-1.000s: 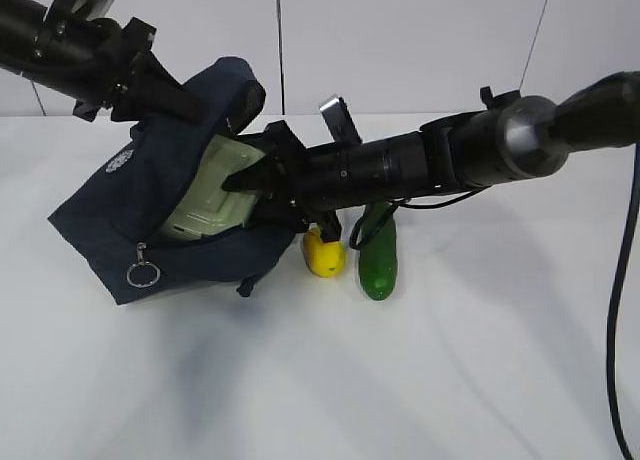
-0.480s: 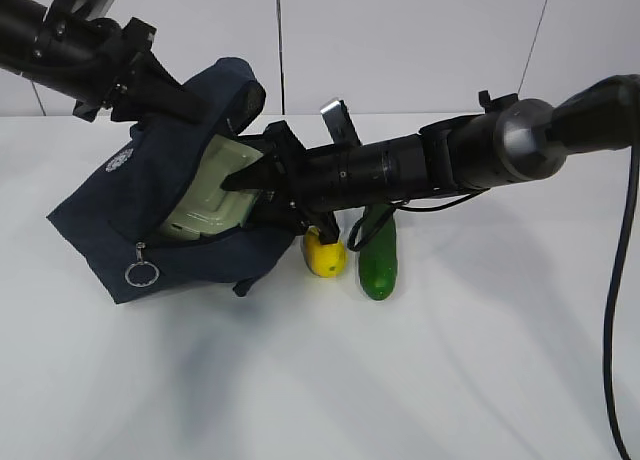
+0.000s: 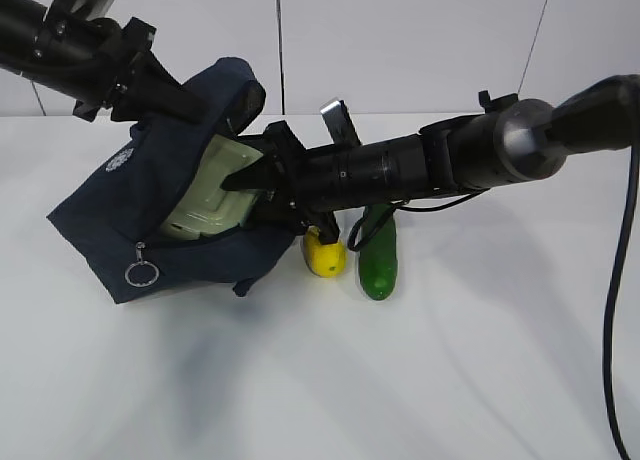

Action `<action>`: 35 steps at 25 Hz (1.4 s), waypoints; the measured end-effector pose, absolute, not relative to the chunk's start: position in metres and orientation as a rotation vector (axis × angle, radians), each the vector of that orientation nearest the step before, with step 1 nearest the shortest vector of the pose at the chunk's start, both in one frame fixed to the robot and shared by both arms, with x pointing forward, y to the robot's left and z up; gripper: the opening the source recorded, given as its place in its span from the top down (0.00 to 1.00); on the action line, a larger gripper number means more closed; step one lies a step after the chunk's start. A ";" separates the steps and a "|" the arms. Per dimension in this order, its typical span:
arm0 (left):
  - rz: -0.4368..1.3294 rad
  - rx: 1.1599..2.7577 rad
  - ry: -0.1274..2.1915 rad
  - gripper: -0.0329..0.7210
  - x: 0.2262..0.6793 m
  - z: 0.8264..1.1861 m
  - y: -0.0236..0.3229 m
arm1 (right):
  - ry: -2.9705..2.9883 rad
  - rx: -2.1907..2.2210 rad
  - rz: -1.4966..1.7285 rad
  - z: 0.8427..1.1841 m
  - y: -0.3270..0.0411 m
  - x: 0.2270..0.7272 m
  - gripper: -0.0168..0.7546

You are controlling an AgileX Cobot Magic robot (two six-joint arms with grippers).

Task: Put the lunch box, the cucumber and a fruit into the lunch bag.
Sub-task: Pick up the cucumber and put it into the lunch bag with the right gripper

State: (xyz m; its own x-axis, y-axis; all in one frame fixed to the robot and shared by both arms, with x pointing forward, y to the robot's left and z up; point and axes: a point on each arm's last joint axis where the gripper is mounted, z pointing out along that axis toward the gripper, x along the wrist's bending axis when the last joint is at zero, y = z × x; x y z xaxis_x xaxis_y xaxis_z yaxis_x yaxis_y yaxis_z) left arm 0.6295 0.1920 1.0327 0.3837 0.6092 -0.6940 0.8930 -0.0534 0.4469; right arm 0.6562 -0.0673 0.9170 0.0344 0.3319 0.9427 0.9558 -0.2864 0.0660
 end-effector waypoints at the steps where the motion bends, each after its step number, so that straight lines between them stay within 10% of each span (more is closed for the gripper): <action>1: -0.403 1.759 1.320 0.96 0.630 1.033 0.192 | -1.315 -1.683 -1.261 0.917 -0.067 0.656 0.48; 35: -0.445 1.703 1.388 0.96 0.631 1.033 0.209 | -1.431 -1.306 -1.279 0.953 -0.078 0.641 0.36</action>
